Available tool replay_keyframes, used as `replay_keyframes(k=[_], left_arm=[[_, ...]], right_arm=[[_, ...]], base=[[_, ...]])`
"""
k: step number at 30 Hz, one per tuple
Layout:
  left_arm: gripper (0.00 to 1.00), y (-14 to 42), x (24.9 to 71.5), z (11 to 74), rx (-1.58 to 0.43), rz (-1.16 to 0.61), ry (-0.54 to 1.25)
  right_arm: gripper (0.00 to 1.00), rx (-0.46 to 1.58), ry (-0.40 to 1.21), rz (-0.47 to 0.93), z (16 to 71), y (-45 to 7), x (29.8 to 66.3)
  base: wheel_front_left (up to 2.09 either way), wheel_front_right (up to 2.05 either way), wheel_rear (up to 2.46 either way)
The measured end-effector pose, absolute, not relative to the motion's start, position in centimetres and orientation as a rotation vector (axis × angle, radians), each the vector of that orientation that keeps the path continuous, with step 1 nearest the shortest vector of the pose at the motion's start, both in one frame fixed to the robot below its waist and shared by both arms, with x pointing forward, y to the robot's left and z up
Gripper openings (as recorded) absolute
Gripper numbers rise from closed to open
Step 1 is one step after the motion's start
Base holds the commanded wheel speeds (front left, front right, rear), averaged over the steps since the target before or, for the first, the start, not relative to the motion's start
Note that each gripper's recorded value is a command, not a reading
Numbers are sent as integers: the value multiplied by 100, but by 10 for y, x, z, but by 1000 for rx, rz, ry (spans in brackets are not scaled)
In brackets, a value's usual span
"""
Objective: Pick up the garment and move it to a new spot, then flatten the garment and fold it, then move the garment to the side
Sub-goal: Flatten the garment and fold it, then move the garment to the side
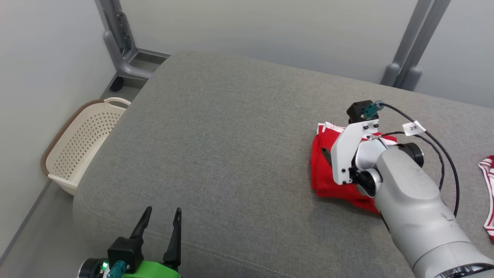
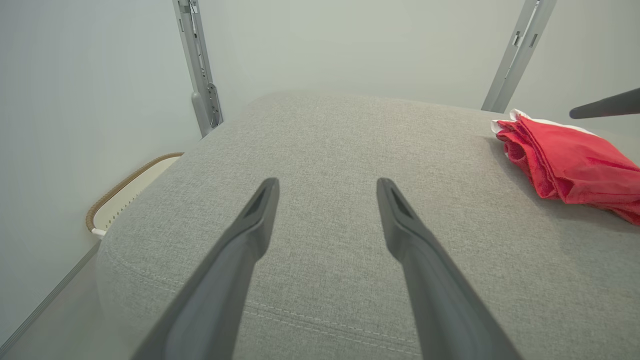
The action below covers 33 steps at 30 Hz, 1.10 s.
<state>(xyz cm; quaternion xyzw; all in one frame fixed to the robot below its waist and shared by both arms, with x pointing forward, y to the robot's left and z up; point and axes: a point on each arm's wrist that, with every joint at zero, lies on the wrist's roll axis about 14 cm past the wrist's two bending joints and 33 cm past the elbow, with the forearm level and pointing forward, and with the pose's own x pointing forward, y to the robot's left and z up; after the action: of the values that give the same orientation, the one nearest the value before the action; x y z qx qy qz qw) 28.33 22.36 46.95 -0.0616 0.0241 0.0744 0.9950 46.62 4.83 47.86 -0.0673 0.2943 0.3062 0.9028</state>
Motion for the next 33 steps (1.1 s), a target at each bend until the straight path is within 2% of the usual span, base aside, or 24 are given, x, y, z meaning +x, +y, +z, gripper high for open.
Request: replay_keyframes(k=[10, 17, 33], left_arm=[[100, 201, 304, 471, -132, 70, 52], [100, 194, 321, 466, -126, 40, 76], [100, 195, 333, 450, -118, 41, 126]], right_arm=[[100, -20, 682, 335, 478, -54, 496], [100, 45, 741, 208, 450, -96, 499], [100, 181, 872, 256, 393, -69, 491]], base=[[0, 0, 0], [0, 0, 0], [0, 0, 0]])
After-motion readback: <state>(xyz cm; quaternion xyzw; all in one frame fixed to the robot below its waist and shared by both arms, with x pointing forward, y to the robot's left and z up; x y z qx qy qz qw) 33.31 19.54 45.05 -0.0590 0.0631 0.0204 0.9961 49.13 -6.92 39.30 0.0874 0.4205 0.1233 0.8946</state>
